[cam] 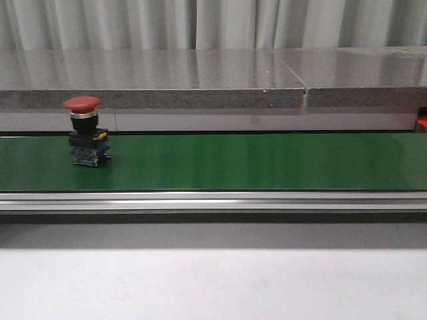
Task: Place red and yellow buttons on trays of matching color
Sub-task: 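Grasp a yellow push-button from the table with the left gripper, then set the yellow button on the belt and open the left gripper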
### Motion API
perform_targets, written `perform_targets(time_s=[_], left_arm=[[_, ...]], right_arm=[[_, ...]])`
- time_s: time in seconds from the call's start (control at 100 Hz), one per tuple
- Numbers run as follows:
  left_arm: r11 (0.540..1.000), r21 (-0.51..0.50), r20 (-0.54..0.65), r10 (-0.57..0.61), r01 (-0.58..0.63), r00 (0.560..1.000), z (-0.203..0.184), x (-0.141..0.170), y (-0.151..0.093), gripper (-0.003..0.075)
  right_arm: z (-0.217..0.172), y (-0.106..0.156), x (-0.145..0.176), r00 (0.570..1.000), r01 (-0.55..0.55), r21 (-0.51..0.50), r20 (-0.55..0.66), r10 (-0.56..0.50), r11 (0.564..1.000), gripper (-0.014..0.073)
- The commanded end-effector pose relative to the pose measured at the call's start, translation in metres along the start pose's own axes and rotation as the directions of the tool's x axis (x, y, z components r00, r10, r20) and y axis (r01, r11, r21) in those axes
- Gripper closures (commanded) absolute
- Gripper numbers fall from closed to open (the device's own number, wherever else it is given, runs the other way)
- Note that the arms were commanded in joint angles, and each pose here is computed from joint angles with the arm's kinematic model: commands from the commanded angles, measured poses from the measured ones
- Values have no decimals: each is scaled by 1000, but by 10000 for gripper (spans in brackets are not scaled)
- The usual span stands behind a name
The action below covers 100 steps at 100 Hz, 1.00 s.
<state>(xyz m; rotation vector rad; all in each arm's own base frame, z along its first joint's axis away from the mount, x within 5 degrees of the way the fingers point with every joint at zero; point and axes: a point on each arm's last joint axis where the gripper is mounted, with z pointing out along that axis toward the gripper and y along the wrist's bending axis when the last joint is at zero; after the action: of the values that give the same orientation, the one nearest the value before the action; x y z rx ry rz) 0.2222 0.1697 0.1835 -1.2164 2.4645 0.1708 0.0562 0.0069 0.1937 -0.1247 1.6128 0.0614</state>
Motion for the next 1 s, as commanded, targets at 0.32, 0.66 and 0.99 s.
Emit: perform_targets(time_s=[0.32, 0.66, 0.99], left_arm=[[999, 44, 129, -37, 32, 991, -41, -19, -3, 739], [992, 122, 393, -23, -27, 919, -132, -9, -1, 739], [935, 179, 442, 200, -305, 874, -183, 3, -48, 739]], right_arm=[[-3, -1, -13, 993, 10, 9, 113, -11, 1000, 496], [-3, -1, -13, 993, 10, 9, 113, -11, 1000, 496], [-3, -1, -13, 993, 10, 9, 113, -11, 1000, 496]])
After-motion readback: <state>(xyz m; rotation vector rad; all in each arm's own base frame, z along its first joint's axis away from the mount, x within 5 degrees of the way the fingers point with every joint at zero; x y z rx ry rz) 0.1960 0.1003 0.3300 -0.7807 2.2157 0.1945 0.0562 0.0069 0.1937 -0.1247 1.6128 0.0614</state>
